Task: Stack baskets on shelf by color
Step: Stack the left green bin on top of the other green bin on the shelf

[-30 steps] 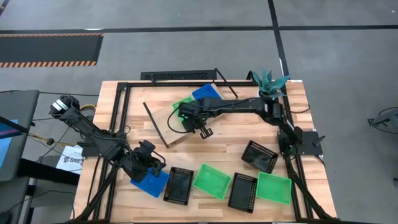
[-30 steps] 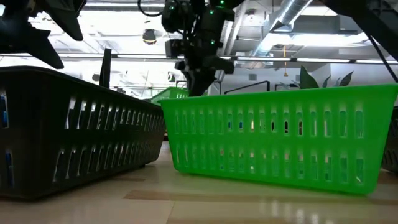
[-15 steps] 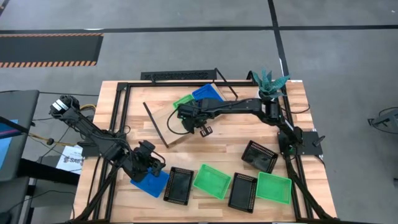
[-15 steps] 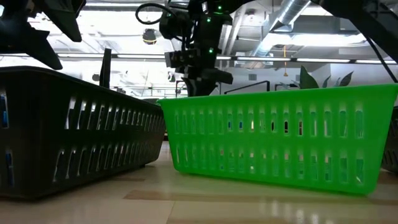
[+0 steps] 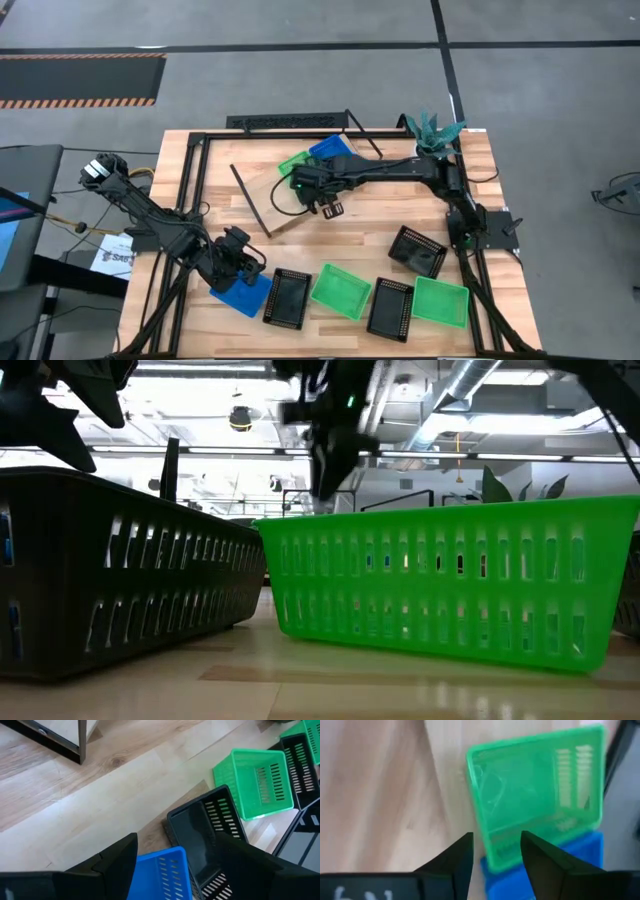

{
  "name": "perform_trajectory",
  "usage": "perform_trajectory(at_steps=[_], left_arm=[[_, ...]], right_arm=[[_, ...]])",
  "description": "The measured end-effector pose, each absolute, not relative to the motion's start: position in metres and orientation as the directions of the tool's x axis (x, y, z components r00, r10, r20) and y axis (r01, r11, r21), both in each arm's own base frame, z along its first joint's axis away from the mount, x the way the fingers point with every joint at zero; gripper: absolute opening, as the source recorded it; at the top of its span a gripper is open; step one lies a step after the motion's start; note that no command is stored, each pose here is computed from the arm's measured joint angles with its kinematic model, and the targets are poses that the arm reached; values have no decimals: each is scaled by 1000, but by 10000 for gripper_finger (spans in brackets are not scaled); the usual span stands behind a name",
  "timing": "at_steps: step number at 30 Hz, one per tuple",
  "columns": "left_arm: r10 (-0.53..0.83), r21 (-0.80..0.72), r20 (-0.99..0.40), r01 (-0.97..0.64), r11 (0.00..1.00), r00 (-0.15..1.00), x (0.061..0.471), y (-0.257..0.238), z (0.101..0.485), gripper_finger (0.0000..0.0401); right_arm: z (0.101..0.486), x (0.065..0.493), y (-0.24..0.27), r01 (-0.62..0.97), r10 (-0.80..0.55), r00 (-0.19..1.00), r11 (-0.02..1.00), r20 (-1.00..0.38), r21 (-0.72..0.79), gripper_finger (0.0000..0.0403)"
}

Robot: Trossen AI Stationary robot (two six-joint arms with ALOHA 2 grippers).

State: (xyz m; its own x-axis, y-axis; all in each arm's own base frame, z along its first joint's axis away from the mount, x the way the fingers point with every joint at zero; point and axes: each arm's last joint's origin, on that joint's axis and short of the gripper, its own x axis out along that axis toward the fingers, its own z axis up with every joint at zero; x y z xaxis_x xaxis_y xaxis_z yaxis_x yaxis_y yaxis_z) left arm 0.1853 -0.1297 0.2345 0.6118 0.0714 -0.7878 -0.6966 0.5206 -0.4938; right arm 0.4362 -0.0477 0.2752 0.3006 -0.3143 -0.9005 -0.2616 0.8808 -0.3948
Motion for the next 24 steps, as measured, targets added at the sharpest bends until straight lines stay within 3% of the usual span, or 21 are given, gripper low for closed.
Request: perform_trajectory(at_steps=[3, 6, 9, 11, 14, 18, 24], left_arm=[[72, -488, -787, -690, 534, 613, 185, -130, 235, 253], [77, -487, -783, -685, 543, 618, 186, -130, 235, 253], [88, -485, -779, -685, 543, 621, 186, -129, 235, 253], [91, -485, -777, -685, 544, 623, 186, -129, 235, 253], [91, -487, -775, -684, 543, 625, 186, -129, 235, 253], [89, -487, -774, -679, 550, 627, 186, -129, 235, 253], [66, -503, -755, -641, 580, 652, 188, -132, 237, 253]], right_arm=[[309, 414, -39, -57, -298, 325, 941, -898, -333, 189], [337, 388, -30, 183, -217, 326, 969, -920, -164, 186], [354, 364, -12, 399, -115, 284, 917, -952, 9, 183], [362, 349, 7, 479, -82, 240, 877, -967, 45, 182], [369, 331, 44, 517, -117, 200, 856, -973, 4, 180], [365, 315, 97, 511, -91, 239, 858, -967, 46, 182], [339, 292, 168, 446, -65, 221, 894, -973, 41, 184]])
